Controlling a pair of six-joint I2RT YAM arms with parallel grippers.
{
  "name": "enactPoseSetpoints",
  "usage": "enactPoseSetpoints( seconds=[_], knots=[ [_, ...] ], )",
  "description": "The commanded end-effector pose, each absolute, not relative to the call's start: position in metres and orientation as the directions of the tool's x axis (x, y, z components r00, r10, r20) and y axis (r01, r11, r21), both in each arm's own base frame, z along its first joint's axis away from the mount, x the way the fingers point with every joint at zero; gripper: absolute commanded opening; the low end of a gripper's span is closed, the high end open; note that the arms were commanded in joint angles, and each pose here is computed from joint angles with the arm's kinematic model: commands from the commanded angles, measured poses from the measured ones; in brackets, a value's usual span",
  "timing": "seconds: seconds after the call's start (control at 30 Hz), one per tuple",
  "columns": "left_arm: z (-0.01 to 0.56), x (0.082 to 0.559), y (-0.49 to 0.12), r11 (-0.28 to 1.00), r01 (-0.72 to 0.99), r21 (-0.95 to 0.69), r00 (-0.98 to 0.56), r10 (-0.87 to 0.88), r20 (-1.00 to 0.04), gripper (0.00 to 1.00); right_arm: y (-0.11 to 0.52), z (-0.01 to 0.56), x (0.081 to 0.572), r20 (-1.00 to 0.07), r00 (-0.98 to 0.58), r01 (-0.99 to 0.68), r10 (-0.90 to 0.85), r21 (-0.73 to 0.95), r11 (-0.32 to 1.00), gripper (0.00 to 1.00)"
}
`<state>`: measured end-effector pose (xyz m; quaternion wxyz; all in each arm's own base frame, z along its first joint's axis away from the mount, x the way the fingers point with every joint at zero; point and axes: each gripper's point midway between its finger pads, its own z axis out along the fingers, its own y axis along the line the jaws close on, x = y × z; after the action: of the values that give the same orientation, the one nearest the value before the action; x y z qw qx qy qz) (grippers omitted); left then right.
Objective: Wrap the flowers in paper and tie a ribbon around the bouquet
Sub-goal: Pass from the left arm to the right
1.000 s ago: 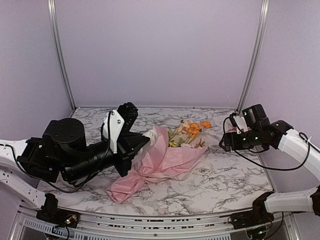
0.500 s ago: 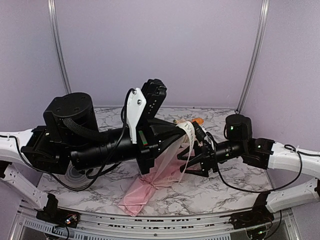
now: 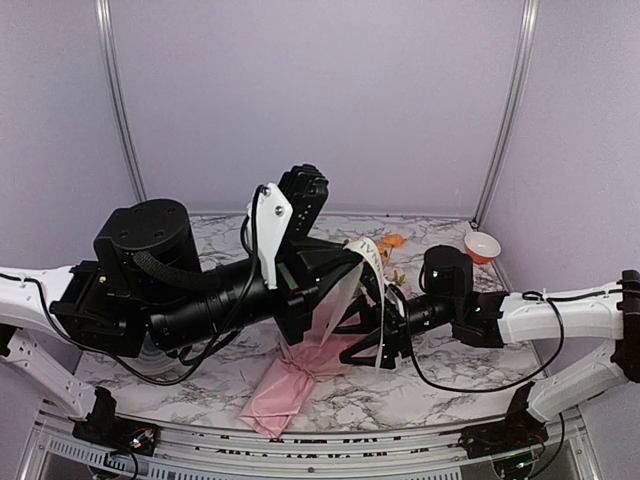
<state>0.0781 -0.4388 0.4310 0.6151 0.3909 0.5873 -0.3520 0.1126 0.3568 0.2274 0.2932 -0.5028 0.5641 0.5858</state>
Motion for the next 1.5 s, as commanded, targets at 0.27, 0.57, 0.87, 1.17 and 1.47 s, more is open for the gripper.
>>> enactPoseSetpoints(
  seconds=[0.27, 0.57, 0.87, 1.17, 1.47],
  knots=[
    [0.448, 0.115, -0.375, 0.645, 0.763, -0.043, 0.021, -0.091, -0.996, 0.00, 0.412, 0.244, 0.121, -0.956, -0.242, -0.894, -0.167, 0.287, -0.345, 0.63],
    [0.430, 0.160, -0.318, 0.746, 0.648, -0.153, -0.046, -0.163, -0.986, 0.00, 0.407, 0.246, 0.102, -0.950, -0.272, -0.852, -0.156, 0.313, -0.419, 0.03],
    [0.345, 0.229, -0.268, 0.890, 0.421, -0.176, -0.204, -0.097, -0.974, 0.00, 0.411, 0.247, 0.104, -0.939, -0.302, -0.844, -0.164, 0.343, -0.412, 0.00],
    [0.108, 0.240, -0.268, 0.939, 0.321, -0.123, -0.674, 0.135, -0.726, 0.00, 0.409, 0.232, 0.113, -0.929, -0.312, -0.879, -0.201, 0.362, -0.310, 0.00],
    [0.030, 0.170, -0.368, 0.746, 0.624, -0.232, -0.716, 0.426, -0.553, 0.00, 0.389, 0.222, 0.133, -0.906, -0.365, -0.889, -0.215, 0.407, -0.207, 0.00]
  ],
)
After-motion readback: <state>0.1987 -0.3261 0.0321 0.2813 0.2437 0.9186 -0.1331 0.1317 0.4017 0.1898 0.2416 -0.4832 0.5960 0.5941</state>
